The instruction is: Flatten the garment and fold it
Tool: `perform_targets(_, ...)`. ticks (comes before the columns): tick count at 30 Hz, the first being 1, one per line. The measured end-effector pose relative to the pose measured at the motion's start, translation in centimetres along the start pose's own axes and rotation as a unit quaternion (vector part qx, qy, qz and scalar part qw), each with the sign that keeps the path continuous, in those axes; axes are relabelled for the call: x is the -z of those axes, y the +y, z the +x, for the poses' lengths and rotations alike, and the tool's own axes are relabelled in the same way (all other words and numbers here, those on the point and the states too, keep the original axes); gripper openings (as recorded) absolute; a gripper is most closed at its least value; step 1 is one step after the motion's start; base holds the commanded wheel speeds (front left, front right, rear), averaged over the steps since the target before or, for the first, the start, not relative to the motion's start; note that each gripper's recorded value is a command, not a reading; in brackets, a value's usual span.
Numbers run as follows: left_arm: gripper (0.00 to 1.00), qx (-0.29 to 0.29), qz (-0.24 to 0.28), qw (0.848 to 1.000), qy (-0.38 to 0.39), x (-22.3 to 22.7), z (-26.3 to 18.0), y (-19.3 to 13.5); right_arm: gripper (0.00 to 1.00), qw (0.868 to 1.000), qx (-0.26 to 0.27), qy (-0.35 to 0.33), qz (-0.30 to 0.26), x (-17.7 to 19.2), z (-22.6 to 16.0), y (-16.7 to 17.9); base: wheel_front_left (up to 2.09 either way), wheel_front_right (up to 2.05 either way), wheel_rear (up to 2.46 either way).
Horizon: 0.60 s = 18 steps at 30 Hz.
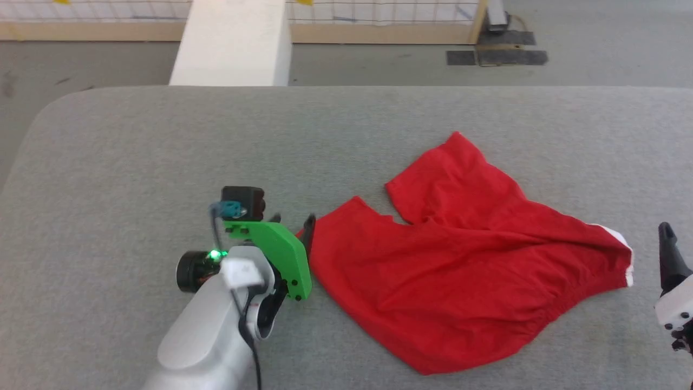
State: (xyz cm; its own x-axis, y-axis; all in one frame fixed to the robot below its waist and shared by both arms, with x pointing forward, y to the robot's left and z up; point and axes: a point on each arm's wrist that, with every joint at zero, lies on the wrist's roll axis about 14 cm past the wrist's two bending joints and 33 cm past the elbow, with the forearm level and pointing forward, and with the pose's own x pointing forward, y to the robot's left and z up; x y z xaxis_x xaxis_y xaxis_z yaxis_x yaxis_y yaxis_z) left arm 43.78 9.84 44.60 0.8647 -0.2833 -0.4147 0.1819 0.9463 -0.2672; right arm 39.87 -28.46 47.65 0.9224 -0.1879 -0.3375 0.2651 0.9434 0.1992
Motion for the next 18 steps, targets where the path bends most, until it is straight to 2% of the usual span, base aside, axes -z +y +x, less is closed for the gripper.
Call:
perform_targets(4, 1.00, -0.022, 0.014, 0.989, 0.148, 4.5, 1.1, 0.1, 1.00, 1.000, 0.011, 0.003, 0.009, 0.6, -0.8, -1.1, 0.00, 0.00, 0.00)
perform_targets(7, 1.00, -0.007, 0.026, 0.980, 0.198, 5.8, 1.4, -1.0, 1.00, 1.000, 0.024, 0.000, 0.013, 0.6, -1.5, -2.2, 0.00, 0.00, 0.00)
perform_targets(8, 0.44, 0.006, 0.028, 0.977, 0.211, 6.1, 1.5, -1.7, 1.00, 0.999, 0.031, 0.000, 0.017, 0.7, -1.8, -2.8, 0.00, 0.00, 0.00)
perform_targets(9, 0.00, 0.021, 0.033, 0.975, 0.217, 6.2, 1.7, -2.4, 1.00, 0.999, 0.038, -0.002, 0.019, 0.8, -2.1, -3.3, 0.00, 0.00, 0.00)
perform_targets(13, 0.00, 0.060, 0.008, 0.977, 0.202, 5.8, 2.0, -4.4, 1.00, 0.998, 0.054, 0.002, 0.022, 1.2, -2.7, -4.5, 0.00, 0.00, 0.00)
perform_targets(15, 0.00, 0.066, -0.025, 0.983, 0.167, 4.5, 2.1, -4.8, 1.00, 0.998, 0.055, 0.008, 0.021, 1.7, -2.7, -4.6, 0.00, 0.00, 0.00)
perform_targets(18, 0.00, 0.054, -0.084, 0.991, 0.093, 1.4, 1.9, -3.5, 1.00, 0.999, 0.042, 0.011, 0.019, 1.8, -2.4, -3.7, 0.00, 0.00, 0.00)
